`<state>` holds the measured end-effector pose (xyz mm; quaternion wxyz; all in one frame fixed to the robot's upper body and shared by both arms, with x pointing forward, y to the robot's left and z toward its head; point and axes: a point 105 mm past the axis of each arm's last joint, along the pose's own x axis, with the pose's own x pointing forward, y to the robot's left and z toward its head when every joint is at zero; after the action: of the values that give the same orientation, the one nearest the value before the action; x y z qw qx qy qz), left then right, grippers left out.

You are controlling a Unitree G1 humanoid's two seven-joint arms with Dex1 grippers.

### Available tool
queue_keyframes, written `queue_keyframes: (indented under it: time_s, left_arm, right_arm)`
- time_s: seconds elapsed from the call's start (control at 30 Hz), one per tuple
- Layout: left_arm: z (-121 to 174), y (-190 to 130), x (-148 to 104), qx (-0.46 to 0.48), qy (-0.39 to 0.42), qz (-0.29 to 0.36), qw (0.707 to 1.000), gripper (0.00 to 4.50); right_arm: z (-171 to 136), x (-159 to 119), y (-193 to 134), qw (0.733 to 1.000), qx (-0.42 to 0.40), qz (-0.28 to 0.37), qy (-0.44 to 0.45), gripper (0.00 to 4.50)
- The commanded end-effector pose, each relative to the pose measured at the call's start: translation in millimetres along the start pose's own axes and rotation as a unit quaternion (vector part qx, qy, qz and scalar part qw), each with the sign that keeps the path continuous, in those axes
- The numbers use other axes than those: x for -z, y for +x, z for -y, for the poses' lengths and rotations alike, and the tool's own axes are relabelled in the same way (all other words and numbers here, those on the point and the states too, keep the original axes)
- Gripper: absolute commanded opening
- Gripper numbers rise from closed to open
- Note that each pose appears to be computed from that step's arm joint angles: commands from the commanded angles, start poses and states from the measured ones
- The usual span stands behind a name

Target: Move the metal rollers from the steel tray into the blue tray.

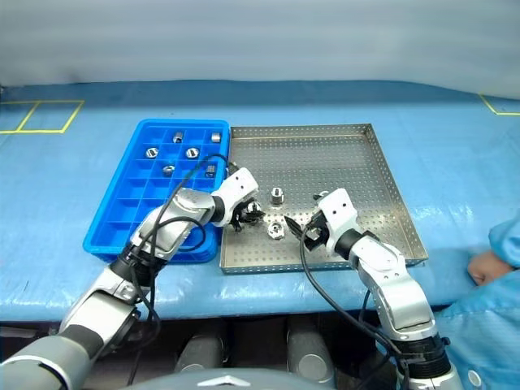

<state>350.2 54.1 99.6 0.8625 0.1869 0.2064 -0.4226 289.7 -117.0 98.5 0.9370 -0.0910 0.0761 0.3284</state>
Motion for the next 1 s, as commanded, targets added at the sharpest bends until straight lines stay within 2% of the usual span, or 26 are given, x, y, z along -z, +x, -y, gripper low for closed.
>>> queue_keyframes:
  time_s: [0.03,0.1,0.2,0.27,0.33,0.43,0.57,0.8,0.93,0.97,1.0]
  left_arm:
    - [-14.3,-33.0,-23.7,-0.043,-0.004,0.059,0.997,1.69]
    - [-25.6,-49.8,-21.1,-0.086,-0.005,0.063,0.994,1.69]
    - [-61.2,-78.1,-11.9,-0.220,-0.029,0.056,0.973,1.69]
    - [-86.5,-97.4,0.5,-0.320,-0.061,0.041,0.945,1.69]
    - [-107.6,-118.2,16.9,-0.418,-0.101,0.028,0.902,1.69]
    - [-119.9,-133.7,38.2,-0.501,-0.133,0.006,0.855,1.69]
    - [-122.7,-132.0,49.1,-0.531,-0.151,-0.003,0.833,1.69]
    - [-120.4,-126.1,66.0,-0.539,-0.159,-0.025,0.826,1.69]
    - [-120.4,-122.1,64.0,-0.537,-0.173,-0.004,0.825,1.69]
    - [-121.7,-123.1,63.4,-0.544,-0.178,0.000,0.820,2.41]
    - [-122.6,-123.7,60.7,-0.548,-0.181,0.010,0.816,2.67]
  right_arm:
    - [-10.6,-17.4,2.4,0.999,-0.031,0.030,-0.015,4.50]
    - [-11.0,-20.5,5.6,0.999,-0.033,0.037,-0.015,4.50]
    - [-10.9,-23.6,9.8,0.998,-0.037,0.041,-0.016,4.50]
    - [-10.3,-24.7,11.8,0.998,-0.039,0.042,-0.017,4.50]
    - [-9.8,-25.4,14.0,0.998,-0.042,0.042,-0.017,4.50]
    - [-9.2,-26.4,17.9,0.998,-0.044,0.042,-0.017,4.50]
    - [-11.1,-28.9,21.0,0.998,-0.048,0.045,-0.018,4.50]
    - [-10.0,-29.0,16.6,0.998,-0.039,0.046,-0.015,4.50]
    - [-11.7,-25.7,15.0,0.998,-0.038,0.044,-0.012,4.50]
    - [-12.1,-25.7,15.1,0.998,-0.037,0.044,-0.011,4.50]
    - [-12.5,-25.9,15.3,0.998,-0.037,0.044,-0.011,4.50]
